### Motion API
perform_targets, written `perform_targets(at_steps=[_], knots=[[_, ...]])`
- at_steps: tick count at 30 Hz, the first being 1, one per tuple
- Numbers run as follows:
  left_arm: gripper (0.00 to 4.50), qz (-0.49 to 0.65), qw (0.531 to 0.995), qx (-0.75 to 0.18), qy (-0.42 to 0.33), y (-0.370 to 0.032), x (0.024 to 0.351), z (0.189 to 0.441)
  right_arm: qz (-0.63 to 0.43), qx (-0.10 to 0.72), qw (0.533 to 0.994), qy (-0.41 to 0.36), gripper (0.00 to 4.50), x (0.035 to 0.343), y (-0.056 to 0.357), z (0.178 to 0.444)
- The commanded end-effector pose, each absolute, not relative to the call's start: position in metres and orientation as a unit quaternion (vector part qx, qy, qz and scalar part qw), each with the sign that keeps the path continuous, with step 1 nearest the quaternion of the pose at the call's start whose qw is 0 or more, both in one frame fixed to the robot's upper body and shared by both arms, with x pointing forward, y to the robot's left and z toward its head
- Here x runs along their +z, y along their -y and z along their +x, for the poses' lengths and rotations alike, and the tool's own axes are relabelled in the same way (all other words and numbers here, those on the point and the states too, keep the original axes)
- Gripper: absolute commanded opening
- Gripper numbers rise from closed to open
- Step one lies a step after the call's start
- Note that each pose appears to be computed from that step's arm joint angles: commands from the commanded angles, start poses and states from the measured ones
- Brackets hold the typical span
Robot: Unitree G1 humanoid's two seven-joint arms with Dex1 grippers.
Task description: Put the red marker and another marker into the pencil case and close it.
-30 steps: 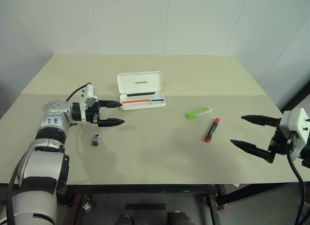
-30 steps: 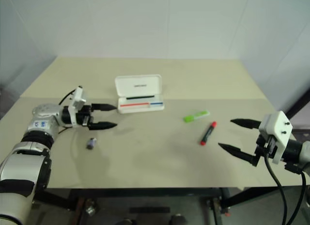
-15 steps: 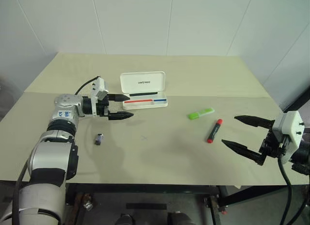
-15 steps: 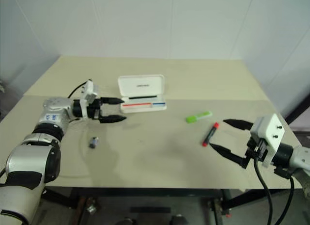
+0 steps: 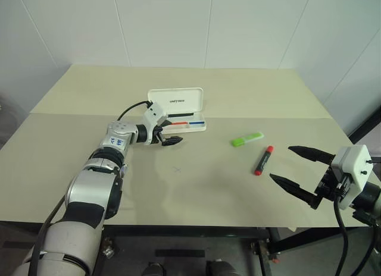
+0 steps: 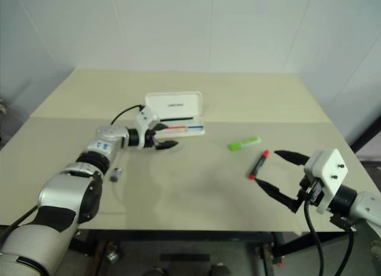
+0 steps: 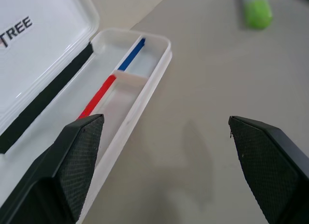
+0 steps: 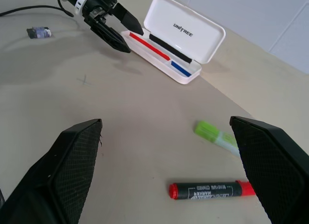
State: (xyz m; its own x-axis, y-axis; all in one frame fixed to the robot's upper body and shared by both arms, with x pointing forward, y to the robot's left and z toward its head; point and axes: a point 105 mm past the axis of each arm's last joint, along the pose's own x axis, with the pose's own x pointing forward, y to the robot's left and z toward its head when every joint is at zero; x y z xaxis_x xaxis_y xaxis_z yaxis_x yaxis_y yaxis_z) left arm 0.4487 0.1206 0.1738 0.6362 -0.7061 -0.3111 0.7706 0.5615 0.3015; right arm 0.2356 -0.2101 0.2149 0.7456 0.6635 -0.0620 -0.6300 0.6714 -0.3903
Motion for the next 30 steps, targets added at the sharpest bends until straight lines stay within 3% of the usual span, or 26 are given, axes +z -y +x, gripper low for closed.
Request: perform_targets(at_steps=[1,30], knots=[[4.44,0.241,0.885,-0.395,-0.061,-0.118,0.188,0.456,-0.206,0.341,0.915,0.069,4.50,0.228,0.210,0.228],[4.44,0.186,0.911,-0.347,-0.123,-0.125,0.163,0.460,-0.187,0.344,0.918,0.067,4.50,0.237,0.213,0.222]])
